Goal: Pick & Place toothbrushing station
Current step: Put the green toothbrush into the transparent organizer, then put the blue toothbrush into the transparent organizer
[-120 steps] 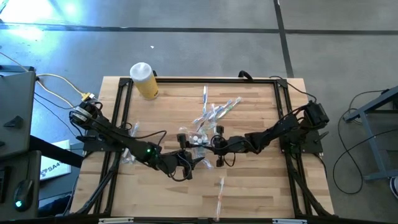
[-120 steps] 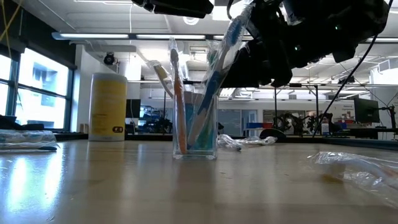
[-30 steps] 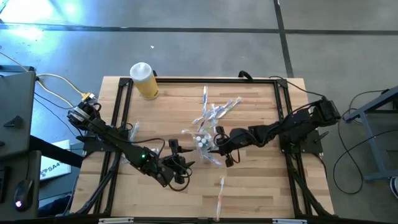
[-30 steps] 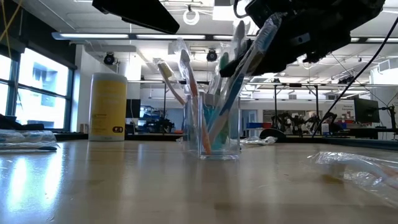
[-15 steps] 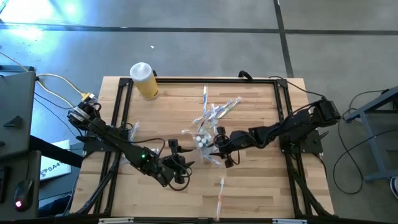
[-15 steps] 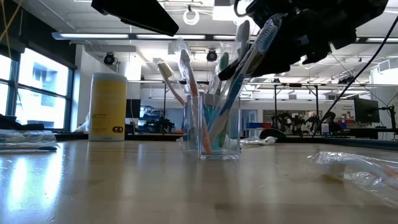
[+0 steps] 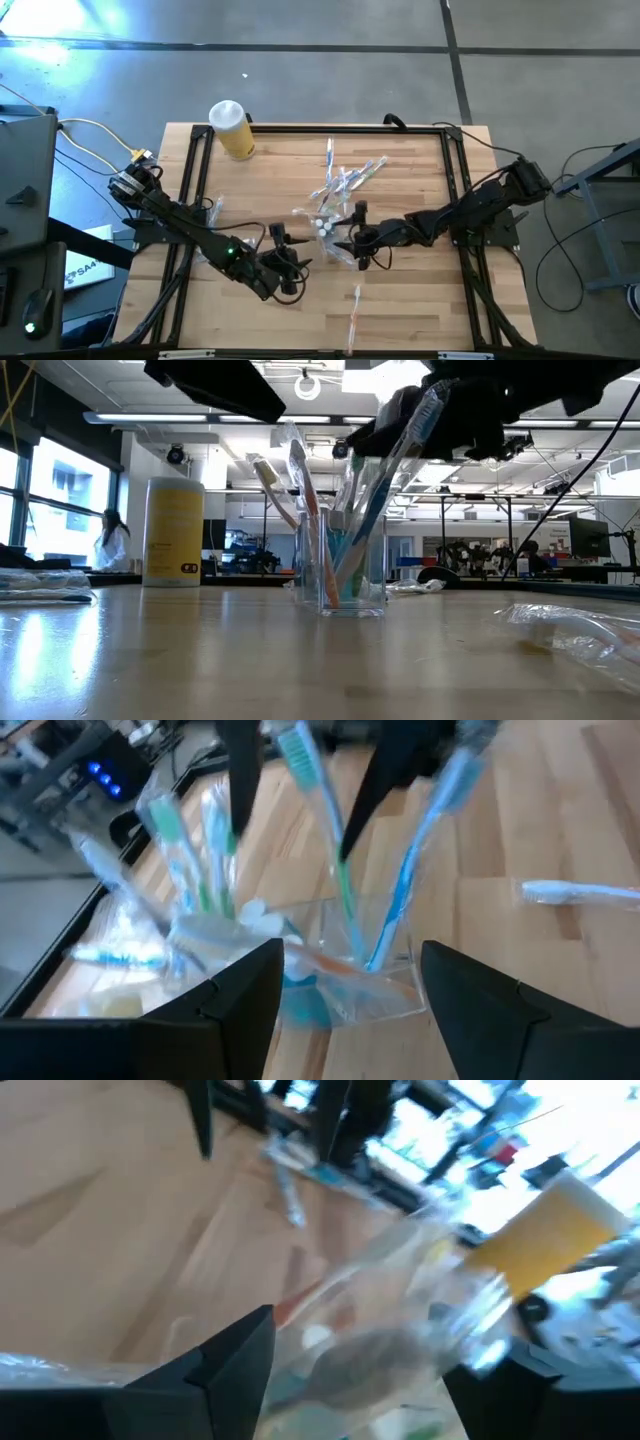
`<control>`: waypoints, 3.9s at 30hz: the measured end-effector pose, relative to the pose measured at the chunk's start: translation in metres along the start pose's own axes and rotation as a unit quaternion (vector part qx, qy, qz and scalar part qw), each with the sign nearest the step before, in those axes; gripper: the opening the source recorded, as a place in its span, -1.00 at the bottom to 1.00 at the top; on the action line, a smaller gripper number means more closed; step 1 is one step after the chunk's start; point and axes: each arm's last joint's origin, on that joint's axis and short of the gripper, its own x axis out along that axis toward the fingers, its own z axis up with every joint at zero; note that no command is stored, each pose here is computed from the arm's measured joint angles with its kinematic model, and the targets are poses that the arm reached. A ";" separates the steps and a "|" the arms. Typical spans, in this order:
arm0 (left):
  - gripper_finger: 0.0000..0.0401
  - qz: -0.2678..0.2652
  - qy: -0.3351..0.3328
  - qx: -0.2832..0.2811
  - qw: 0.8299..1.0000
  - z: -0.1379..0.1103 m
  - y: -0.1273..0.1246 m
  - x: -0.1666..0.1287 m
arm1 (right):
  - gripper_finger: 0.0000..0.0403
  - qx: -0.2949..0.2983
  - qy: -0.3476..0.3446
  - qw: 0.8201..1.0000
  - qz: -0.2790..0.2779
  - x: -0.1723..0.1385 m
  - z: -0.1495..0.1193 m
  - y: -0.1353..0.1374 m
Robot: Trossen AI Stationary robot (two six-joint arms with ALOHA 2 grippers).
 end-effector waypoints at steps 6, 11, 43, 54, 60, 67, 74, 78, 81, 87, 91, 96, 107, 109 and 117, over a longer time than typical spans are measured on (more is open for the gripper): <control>0.15 0.023 0.042 -0.057 0.997 -0.008 0.010 -0.006 | 0.22 -0.025 -0.021 0.999 -0.022 -0.016 0.016 0.004; 0.15 0.039 0.127 -0.139 0.981 -0.020 0.032 -0.024 | 0.21 -0.043 -0.036 0.997 -0.053 -0.033 0.030 0.008; 0.15 0.286 0.513 -0.266 0.764 -0.074 0.094 -0.058 | 0.21 -0.015 0.021 0.992 -0.124 -0.062 0.034 0.023; 0.15 0.235 0.609 -0.211 0.728 -0.103 0.139 -0.020 | 0.21 -0.001 0.020 0.992 -0.122 -0.062 0.034 0.024; 0.15 0.184 0.618 -0.234 0.728 -0.131 0.153 -0.001 | 0.21 0.005 0.025 0.992 -0.120 -0.062 0.032 0.024; 0.15 0.218 0.630 -0.251 0.702 -0.152 0.171 0.000 | 0.21 0.004 0.026 0.993 -0.117 -0.062 0.032 0.024; 0.14 0.167 0.638 -0.276 0.699 -0.171 0.178 0.005 | 0.21 0.004 0.026 0.993 -0.116 -0.062 0.032 0.024; -0.01 0.165 0.638 -0.287 0.695 -0.173 0.180 0.006 | 0.21 0.009 0.028 0.993 -0.115 -0.062 0.031 0.024; -0.28 0.161 0.635 -0.290 0.698 -0.173 0.179 0.008 | 0.21 0.006 0.034 0.993 -0.113 -0.062 0.029 0.025; -0.92 0.152 0.623 -0.300 0.706 -0.172 0.178 0.011 | 0.21 0.007 0.034 0.993 -0.113 -0.062 0.029 0.025; -0.90 0.159 0.613 -0.296 0.715 -0.169 0.179 0.012 | 0.21 0.007 0.034 0.993 -0.114 -0.062 0.029 0.025; -0.97 0.175 0.557 -0.264 0.768 -0.149 0.181 0.024 | 0.21 0.007 0.035 0.993 -0.114 -0.062 0.029 0.025; -0.98 0.158 0.482 -0.150 0.848 -0.050 0.166 0.015 | 0.21 -0.020 0.067 0.966 -0.251 -0.074 0.031 0.030; -0.98 0.174 0.474 -0.132 0.853 -0.025 0.169 0.003 | 0.21 -0.041 0.084 0.951 -0.296 -0.078 0.031 0.030; -0.98 0.182 0.278 -0.085 0.939 0.071 0.162 -0.037 | 0.21 -0.059 0.118 0.909 -0.395 -0.088 0.032 0.031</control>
